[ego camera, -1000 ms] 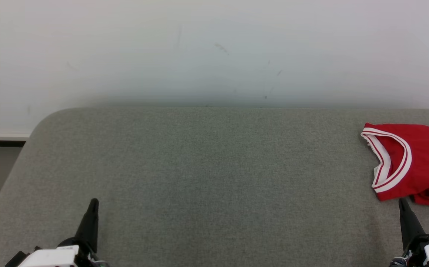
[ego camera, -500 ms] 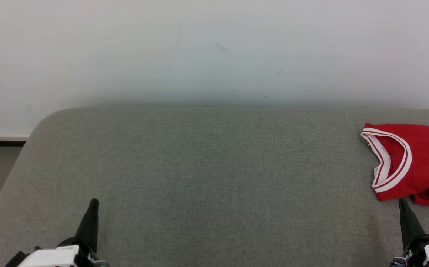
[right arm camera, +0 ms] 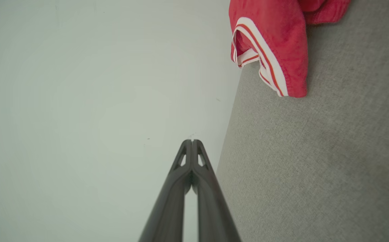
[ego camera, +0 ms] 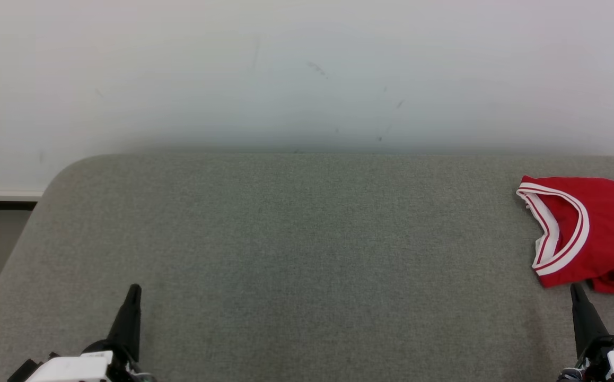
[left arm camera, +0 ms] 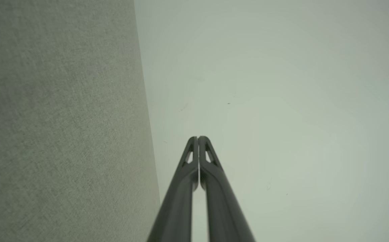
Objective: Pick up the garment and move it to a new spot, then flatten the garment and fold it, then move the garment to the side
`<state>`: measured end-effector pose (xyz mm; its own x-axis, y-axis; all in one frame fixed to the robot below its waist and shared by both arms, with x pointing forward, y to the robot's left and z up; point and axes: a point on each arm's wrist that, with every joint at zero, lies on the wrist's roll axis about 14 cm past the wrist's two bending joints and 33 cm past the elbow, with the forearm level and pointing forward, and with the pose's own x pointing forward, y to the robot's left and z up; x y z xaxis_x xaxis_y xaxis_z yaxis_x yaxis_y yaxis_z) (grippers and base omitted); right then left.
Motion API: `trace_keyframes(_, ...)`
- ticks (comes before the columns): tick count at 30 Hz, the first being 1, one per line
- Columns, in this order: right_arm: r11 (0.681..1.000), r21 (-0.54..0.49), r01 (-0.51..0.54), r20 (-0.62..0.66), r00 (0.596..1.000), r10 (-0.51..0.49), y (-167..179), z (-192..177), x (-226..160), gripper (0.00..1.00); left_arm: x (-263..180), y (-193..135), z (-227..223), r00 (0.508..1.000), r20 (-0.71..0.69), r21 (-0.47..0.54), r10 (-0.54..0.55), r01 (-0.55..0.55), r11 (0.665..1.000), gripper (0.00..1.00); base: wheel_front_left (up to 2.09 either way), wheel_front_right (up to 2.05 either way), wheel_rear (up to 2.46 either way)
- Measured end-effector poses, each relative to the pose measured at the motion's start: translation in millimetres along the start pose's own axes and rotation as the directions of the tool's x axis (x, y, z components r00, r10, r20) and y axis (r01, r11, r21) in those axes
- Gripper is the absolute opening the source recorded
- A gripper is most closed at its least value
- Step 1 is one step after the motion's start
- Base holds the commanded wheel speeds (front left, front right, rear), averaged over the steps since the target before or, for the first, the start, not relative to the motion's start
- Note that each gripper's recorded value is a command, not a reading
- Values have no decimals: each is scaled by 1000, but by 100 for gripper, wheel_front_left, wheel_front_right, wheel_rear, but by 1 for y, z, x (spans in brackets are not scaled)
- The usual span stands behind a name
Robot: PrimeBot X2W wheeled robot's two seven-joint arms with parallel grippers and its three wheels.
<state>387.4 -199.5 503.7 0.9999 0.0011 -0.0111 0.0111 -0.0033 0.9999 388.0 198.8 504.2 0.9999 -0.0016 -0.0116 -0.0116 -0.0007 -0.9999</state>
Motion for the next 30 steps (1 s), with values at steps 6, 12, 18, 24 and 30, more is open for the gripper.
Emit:
trace_keyframes(6, 1000, 0, 0, 0, 1000, 0, 0, 0, 0, 0, 0, 0, 0, 1000, 0, 0, 0, 0, 1000, 0, 0, 0, 0)
trace_keyframes(12, 1000, 0, 0, 0, 1000, 0, 0, 0, 0, 0, 0, 0, 0, 1000, 0, 0, 0, 0, 1000, 0, 0, 0, 0)
trace_keyframes(18, 1000, 0, 0, 0, 1000, 0, 0, 0, 0, 0, 0, 0, 0, 1000, 0, 0, 0, 0, 1000, 0, 0, 0, 0)
trace_keyframes(24, 1000, 0, 0, 0, 1000, 0, 0, 0, 0, 0, 0, 0, 0, 1000, 0, 0, 0, 0, 1000, 0, 0, 0, 0)
trace_keyframes(30, 1000, 0, 0, 0, 1000, 0, 0, 0, 0, 0, 0, 0, 0, 1000, 0, 0, 0, 0, 1000, 0, 0, 0, 0)
